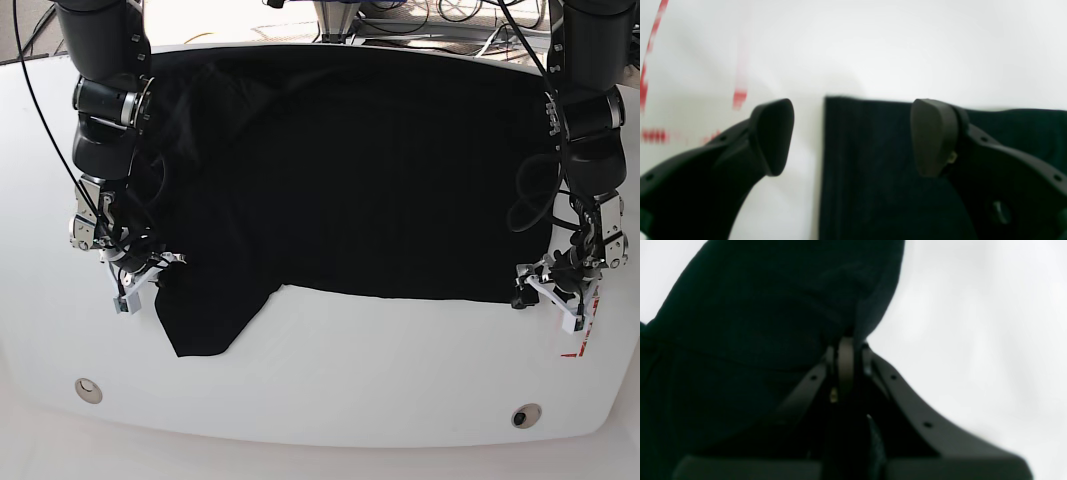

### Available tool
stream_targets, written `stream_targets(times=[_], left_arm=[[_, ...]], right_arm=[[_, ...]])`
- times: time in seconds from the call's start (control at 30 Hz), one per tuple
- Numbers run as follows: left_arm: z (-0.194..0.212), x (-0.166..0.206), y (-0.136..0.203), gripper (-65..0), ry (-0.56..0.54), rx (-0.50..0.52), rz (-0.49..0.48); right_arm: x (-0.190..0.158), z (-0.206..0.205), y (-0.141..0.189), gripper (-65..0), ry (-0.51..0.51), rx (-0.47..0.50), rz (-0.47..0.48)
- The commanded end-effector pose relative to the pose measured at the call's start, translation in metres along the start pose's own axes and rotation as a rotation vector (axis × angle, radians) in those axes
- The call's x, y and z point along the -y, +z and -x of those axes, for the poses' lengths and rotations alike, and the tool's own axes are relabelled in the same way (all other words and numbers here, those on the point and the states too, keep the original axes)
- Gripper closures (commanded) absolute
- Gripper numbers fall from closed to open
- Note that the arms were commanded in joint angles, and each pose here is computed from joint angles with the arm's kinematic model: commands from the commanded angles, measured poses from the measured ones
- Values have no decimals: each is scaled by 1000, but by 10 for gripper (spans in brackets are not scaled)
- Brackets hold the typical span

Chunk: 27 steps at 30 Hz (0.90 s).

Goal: Layout the t-shirt on the table in an organized manner, then fold the t-shirt properly
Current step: 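Grasp the hem corners of the black shirt with both grippers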

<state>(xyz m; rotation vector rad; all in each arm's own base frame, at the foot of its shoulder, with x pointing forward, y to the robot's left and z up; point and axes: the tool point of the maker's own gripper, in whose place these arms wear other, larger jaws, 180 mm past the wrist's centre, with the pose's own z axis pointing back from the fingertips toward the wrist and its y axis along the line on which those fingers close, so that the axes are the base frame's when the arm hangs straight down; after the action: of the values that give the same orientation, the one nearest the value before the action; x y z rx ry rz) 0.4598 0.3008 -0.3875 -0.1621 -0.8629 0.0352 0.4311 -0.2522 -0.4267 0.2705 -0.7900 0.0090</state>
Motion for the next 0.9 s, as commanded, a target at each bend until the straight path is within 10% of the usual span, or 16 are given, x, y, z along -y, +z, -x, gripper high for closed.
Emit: stream_targets(times=[0.0, 0.73, 0.87], left_arm=[[-26, -5, 3, -518, 5, 62, 1], [2, 43, -19, -517, -71, -30, 83], [3, 43, -20, -432, -68, -32, 80]], right_arm=[[5, -12, 3, 0, 23, 5, 12], [5, -12, 4, 0, 24, 6, 13], [6, -13, 4, 0, 24, 7, 14]])
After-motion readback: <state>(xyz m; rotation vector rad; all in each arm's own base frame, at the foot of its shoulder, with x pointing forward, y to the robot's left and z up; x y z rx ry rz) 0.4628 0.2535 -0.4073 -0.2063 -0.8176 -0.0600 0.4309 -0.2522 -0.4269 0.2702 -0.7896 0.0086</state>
